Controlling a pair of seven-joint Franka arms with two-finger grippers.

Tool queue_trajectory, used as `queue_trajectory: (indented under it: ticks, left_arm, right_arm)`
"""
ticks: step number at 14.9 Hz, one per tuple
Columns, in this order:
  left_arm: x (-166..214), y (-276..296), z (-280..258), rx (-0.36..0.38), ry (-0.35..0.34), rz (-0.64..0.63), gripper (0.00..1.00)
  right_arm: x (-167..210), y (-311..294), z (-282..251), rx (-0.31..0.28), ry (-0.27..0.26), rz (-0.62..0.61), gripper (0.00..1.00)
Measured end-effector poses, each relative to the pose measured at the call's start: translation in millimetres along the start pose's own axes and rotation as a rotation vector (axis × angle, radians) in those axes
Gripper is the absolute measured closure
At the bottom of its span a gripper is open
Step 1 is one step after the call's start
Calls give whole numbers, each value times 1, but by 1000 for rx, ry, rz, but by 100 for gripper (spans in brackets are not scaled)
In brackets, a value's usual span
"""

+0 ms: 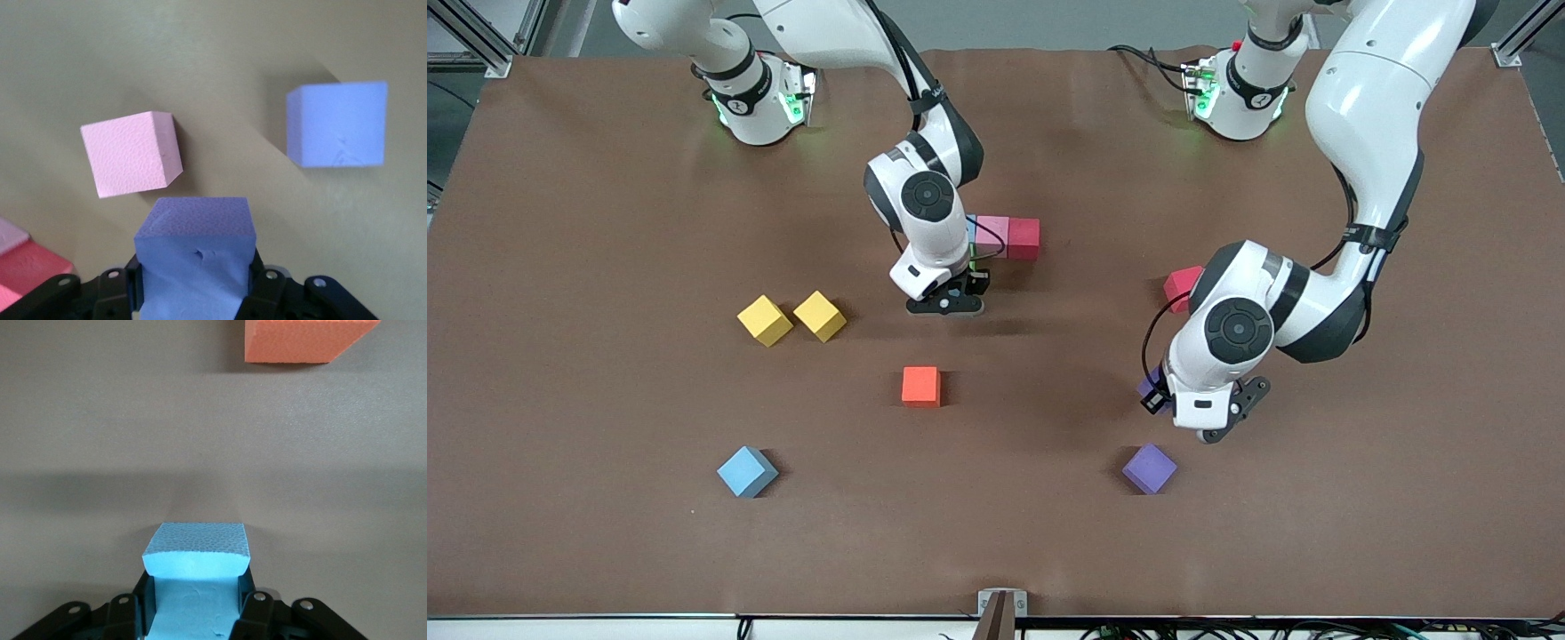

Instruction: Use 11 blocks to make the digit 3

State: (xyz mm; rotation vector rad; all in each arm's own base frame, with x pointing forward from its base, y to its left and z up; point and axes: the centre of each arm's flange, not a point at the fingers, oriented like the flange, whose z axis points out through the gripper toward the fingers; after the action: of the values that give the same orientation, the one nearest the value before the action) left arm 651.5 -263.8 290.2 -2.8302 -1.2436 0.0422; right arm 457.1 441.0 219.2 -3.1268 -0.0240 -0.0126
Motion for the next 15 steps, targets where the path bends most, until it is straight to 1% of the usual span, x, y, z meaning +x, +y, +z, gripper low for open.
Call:
queue_trajectory:
  ticks: [5,7,11,15]
  left_arm:
    - [0,3,-3,-29,2,-266,44]
    - [-1,4,-3,-32,1,-342,44]
    - [0,10,-8,-94,-3,-465,44]
    - [0,11,-6,-103,-3,-495,44]
  right_arm:
    - [-2,-2,0,0,-1,-3,50]
    - [-4,-3,0,-3,-6,-4,50]
    - [-7,-4,-1,-7,-15,-4,50]
    - [-7,-4,-1,-8,-15,-3,50]
